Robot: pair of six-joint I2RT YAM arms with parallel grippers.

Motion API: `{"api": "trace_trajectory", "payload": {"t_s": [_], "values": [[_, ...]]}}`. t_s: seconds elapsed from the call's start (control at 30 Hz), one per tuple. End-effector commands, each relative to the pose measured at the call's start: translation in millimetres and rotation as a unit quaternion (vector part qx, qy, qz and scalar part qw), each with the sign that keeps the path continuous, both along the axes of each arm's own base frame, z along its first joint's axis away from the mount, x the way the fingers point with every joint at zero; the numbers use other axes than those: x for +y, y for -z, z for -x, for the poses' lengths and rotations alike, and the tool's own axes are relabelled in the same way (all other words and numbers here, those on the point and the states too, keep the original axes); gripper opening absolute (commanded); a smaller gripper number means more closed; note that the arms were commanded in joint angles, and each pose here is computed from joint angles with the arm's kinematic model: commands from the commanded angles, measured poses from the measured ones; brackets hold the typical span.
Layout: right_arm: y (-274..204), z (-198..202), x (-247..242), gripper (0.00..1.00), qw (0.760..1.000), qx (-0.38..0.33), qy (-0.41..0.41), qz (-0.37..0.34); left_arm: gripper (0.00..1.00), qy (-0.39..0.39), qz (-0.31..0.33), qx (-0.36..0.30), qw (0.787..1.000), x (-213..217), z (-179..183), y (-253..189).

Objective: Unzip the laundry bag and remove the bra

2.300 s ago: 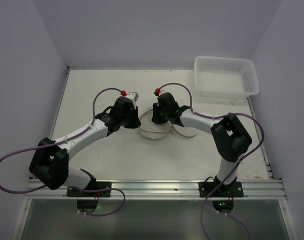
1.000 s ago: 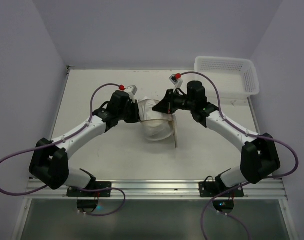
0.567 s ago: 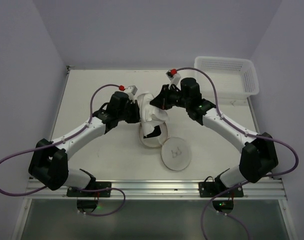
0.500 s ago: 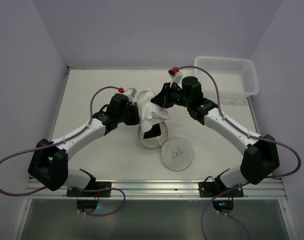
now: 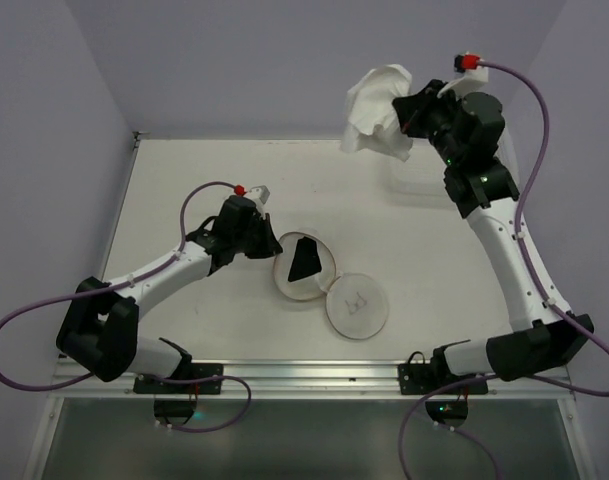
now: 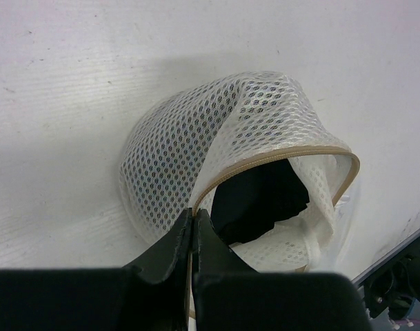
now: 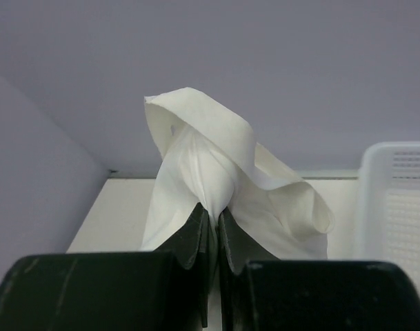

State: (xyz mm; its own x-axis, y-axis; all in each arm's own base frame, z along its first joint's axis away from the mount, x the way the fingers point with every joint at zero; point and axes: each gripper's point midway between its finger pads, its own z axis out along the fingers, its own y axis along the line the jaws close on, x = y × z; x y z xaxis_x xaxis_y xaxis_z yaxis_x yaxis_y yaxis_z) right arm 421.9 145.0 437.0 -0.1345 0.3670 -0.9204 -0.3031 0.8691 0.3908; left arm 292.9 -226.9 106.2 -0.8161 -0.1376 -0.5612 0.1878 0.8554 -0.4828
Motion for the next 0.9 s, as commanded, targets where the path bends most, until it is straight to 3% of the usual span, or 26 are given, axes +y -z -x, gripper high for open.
{"api": "trace_trajectory", "payload": {"t_s": [0.0, 0.17, 0.3, 0.4, 0.63, 0.73, 0.83, 0.87], "values": [[7.9, -38.2, -77.3, 0.00, 0.991, 0.020, 0.135, 0.002, 0.00, -0.002, 0.011, -0.038, 0.999, -0.4, -11.6, -23.7], [38.1, -84.5, -148.8, 0.00, 0.970, 0.058, 0.236, -0.016, 0.00, 0.007, 0.010, -0.029, 0.999, -2.1, -8.6, -20.8], [92.5, -125.0, -192.7, 0.00, 0.952, 0.108, 0.285, -0.006, 0.00, 0.012, 0.010, -0.023, 1.000, -4.7, -9.1, -18.9], [121.1, -145.4, -203.4, 0.00, 0.951, 0.130, 0.281, 0.004, 0.00, 0.018, 0.009, -0.016, 1.000, -7.0, -9.9, -18.2], [237.7, -194.2, -195.4, 0.02, 0.946, 0.233, 0.223, 0.006, 0.00, 0.014, -0.005, -0.014, 1.000, -5.7, -15.9, -19.2], [250.6, -205.7, -192.4, 0.19, 0.946, 0.247, 0.207, 0.010, 0.00, 0.014, -0.006, -0.009, 1.000, -6.0, -15.8, -17.4], [257.7, -206.1, -197.8, 0.64, 0.942, 0.260, 0.214, 0.010, 0.00, 0.014, -0.010, -0.008, 1.000, -5.4, -16.0, -17.0], [247.3, -201.6, -199.7, 0.71, 0.940, 0.257, 0.222, 0.008, 0.00, 0.013, -0.011, -0.009, 1.000, -4.6, -16.9, -17.6]]}}
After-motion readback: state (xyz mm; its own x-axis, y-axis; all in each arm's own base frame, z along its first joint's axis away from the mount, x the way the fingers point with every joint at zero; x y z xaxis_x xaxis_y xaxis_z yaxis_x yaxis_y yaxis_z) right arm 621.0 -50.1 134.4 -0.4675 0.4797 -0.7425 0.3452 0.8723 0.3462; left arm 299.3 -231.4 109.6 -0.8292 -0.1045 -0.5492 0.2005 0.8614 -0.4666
